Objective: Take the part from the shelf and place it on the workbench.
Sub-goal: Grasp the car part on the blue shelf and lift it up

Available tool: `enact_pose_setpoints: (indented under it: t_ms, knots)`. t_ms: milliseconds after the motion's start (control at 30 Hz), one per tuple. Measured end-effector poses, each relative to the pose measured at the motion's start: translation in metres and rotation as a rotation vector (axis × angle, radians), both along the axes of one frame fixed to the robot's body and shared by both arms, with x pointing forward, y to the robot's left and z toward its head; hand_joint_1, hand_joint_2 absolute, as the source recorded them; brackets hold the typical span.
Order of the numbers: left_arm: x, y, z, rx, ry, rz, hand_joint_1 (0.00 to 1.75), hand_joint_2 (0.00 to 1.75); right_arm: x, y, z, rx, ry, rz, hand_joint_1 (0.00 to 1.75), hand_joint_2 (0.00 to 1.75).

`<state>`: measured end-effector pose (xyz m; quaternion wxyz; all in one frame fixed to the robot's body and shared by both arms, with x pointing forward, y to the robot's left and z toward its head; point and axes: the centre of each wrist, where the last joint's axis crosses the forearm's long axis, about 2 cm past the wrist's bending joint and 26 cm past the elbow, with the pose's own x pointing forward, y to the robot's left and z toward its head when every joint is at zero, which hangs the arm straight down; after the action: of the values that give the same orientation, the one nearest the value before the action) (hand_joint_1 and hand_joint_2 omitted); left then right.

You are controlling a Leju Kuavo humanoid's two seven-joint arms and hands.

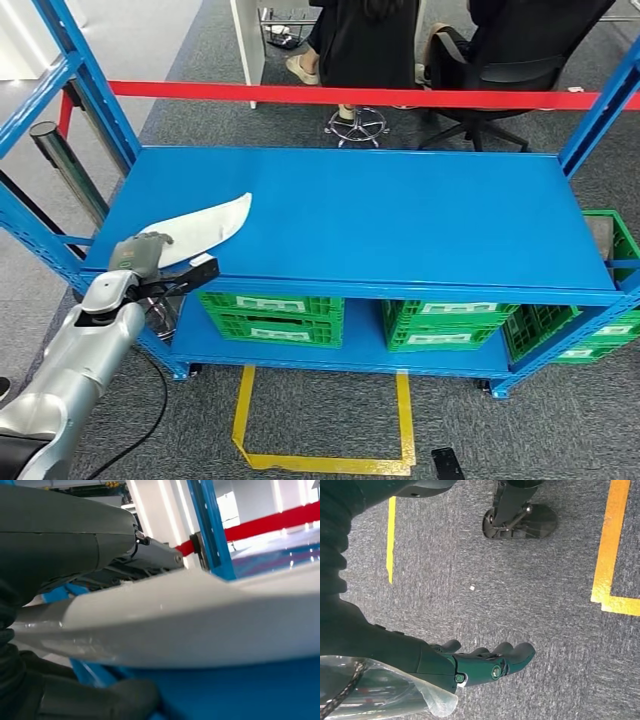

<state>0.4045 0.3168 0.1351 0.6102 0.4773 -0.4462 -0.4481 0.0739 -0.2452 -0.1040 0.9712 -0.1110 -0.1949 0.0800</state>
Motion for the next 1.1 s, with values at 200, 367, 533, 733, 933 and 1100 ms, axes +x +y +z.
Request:
enact_pose_setpoints:
  t_ms: [200,367,533,733,933,1100]
  knots:
    - [-0.001,-0.002,-0.006,-0.003,0.003,-0.010,1.75,1.75,0.000,0.000,0.000,0.000,0.000,0.000,0.00,1.75]
    - [-0.003,-0.005,-0.007,-0.011,-0.031,-0.048,1.75,1.75,-0.001,0.000,0.000,0.001,-0.005,0.010,0.00,1.75]
    - [-0.010,-0.013,-0.006,-0.028,-0.096,-0.102,1.75,1.75,-0.004,0.000,-0.001,0.002,-0.008,0.007,0.00,1.75]
    - [-0.029,-0.031,0.001,-0.076,-0.190,-0.185,1.75,1.75,-0.010,-0.001,-0.002,0.000,-0.006,-0.008,0.00,1.75]
    - [-0.071,-0.058,0.009,-0.267,-0.396,-0.333,1.75,1.75,-0.016,-0.002,-0.003,-0.007,-0.004,-0.051,0.00,1.75]
    - [-0.115,-0.084,0.013,-0.362,-0.528,-0.439,1.75,1.75,-0.019,0.002,-0.003,0.001,0.004,-0.085,0.00,1.75]
